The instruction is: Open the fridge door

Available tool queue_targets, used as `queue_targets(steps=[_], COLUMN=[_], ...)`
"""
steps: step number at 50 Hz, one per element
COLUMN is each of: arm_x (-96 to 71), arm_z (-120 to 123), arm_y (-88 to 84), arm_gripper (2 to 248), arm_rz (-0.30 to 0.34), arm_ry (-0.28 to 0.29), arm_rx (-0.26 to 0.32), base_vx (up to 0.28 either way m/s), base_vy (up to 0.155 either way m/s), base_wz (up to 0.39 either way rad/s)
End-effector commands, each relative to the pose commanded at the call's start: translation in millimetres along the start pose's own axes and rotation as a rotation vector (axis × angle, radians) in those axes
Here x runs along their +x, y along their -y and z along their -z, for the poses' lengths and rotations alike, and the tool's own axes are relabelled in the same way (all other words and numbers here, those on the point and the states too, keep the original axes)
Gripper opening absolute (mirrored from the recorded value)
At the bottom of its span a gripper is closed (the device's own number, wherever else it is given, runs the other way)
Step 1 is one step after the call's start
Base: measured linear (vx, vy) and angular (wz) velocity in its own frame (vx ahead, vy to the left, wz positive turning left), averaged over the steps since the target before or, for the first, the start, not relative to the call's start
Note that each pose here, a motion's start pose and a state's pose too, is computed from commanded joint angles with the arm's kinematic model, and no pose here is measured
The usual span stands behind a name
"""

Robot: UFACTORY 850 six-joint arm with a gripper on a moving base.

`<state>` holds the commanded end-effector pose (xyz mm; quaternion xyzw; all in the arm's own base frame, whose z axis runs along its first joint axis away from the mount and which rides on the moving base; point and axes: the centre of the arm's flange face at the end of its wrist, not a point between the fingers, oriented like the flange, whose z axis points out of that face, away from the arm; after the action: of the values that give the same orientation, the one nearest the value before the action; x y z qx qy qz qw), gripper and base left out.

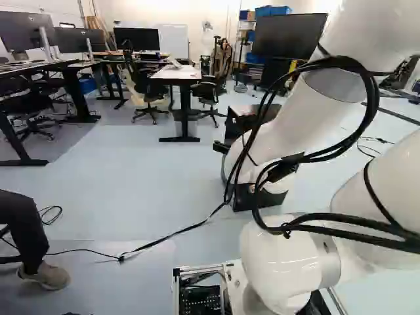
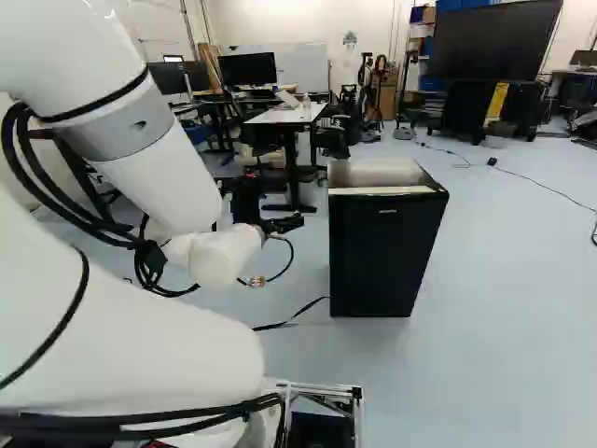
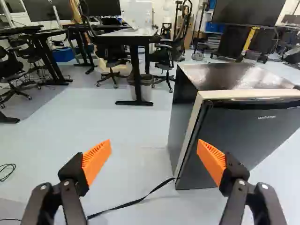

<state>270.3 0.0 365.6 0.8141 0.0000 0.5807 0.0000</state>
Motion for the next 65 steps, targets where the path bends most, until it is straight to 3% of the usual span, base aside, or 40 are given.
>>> queue_targets(steps=[23, 65], arm_x=[2.0, 19.5], arm_z=[-3.9, -41.1], arm_y=[0.0, -1.5], arm_gripper=[247, 247], arm_rz=[0.000, -0.014], arm_ry=[0.002, 0.016], arm_rx=[0.000, -0.016], base_vx=[0.000, 0.000], base_vy=[0.000, 0.000], base_wz=[0.000, 0.000])
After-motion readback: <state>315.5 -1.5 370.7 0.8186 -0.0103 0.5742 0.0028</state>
